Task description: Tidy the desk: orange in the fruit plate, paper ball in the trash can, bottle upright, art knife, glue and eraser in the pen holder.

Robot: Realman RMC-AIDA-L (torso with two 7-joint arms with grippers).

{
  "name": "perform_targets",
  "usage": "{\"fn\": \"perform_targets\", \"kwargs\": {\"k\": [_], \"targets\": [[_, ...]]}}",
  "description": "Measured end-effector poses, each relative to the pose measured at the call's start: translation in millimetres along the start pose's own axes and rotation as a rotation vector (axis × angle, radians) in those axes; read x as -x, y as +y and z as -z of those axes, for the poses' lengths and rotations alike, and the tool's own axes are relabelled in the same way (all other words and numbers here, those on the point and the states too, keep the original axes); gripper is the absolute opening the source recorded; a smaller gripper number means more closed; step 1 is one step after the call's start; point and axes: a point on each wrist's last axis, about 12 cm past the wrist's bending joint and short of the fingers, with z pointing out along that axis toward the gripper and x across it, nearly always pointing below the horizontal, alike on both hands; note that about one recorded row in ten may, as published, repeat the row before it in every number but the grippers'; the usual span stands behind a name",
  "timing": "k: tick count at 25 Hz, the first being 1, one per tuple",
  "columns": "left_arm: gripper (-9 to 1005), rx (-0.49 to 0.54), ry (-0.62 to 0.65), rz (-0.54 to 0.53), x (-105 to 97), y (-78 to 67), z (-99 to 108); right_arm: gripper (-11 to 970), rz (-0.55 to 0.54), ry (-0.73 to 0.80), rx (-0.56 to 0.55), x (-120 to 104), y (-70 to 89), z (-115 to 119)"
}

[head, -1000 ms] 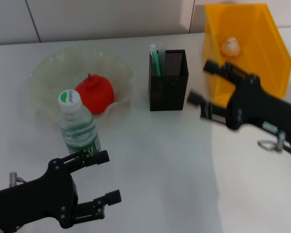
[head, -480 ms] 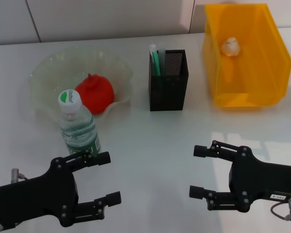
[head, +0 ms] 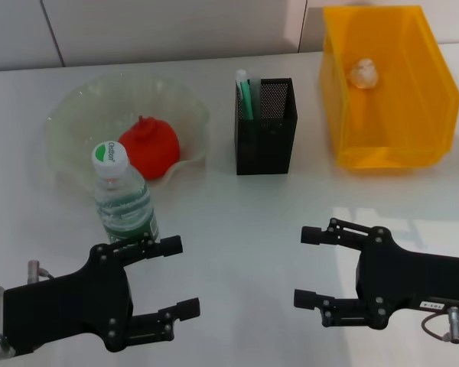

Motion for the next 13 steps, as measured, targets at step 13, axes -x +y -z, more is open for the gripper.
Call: {"fn": "perform_targets", "kwargs": {"k": [13], "targets": [[802,-0.005,-0.001,-0.001,-0.1,0.2,-3.4,827,-0.001,0.012,-0.017,-1.0,-4.5,-2.9]]}}
